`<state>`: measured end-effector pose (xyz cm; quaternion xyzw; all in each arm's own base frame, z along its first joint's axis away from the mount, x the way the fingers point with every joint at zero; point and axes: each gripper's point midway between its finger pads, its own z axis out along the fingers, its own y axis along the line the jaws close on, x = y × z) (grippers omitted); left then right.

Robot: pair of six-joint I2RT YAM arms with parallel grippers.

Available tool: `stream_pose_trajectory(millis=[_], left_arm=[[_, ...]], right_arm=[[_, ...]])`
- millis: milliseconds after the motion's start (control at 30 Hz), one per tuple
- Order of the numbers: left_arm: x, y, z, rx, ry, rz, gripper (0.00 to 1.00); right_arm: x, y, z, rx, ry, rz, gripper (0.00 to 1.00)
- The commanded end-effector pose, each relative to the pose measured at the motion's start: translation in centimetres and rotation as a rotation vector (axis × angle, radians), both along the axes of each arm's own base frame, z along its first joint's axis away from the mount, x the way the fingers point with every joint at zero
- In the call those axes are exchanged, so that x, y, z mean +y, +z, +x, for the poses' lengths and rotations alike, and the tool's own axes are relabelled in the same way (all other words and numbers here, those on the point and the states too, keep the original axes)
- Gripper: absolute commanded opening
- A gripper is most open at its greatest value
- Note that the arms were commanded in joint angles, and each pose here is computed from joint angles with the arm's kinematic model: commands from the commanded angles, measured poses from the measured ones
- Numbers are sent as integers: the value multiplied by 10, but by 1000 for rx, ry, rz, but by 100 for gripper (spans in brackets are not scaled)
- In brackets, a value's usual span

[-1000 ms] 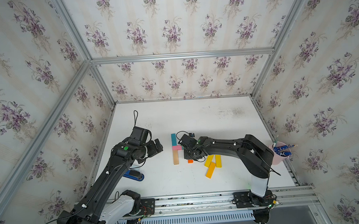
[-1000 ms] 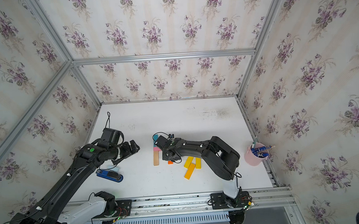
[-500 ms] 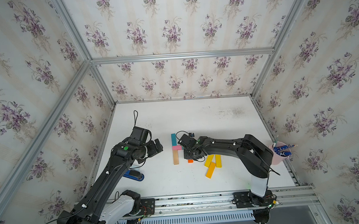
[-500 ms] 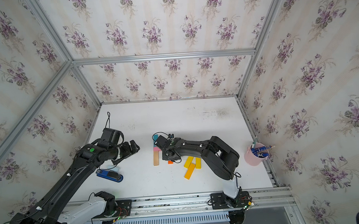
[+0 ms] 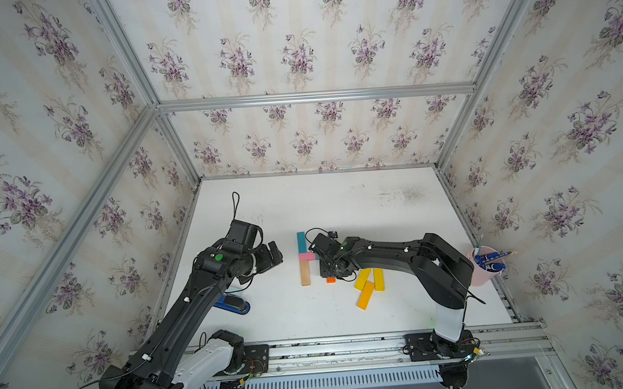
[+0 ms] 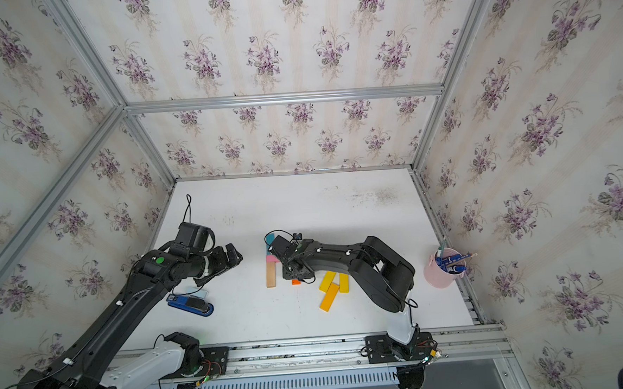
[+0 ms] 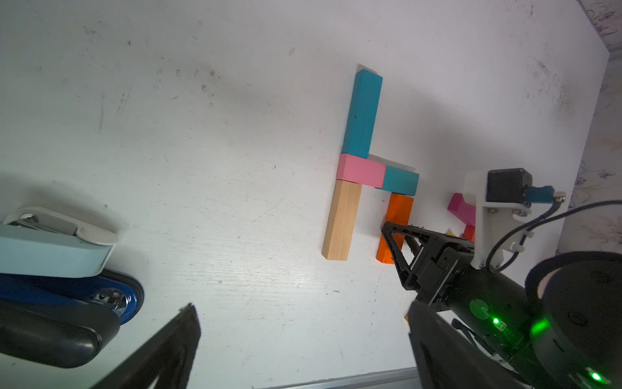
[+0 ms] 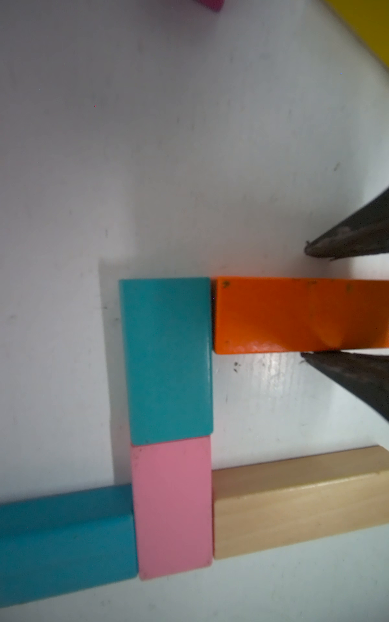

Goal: Assemble the letter h with building blocks
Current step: Assemble the building block at the center of the board.

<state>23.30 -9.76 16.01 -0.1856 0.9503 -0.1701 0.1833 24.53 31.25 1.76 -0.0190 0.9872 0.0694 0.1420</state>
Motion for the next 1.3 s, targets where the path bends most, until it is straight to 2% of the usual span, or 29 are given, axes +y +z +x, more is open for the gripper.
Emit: stream_pose_trajectory(millis=[0,233,533,900,1033,1133,1267], left_arm=[[-2,2,4,-18,-11,-5,99],[-2,5,5,-22,-10,-4,98],[-2,6,6,-23,-11,-3,98],[-2,6,7,-22,-13,-2,98],[-2,5,6,-20,-13,-1,98],[-2,6,5,-22,-13,-3,98],[-2,14,4,-34,-11,-8,98]], right_arm=[[-6,-2,-3,10,-4,-29,47],[-2,-3,-2,16,0,-19,46],[-1,-3,0,13,-2,-23,39],[-1,-5,0,16,0,-30,39],[1,-3,0,15,7,-24,43],[5,7,1,-11,25,-11,57],[6,38,9,-76,31,-1,65]])
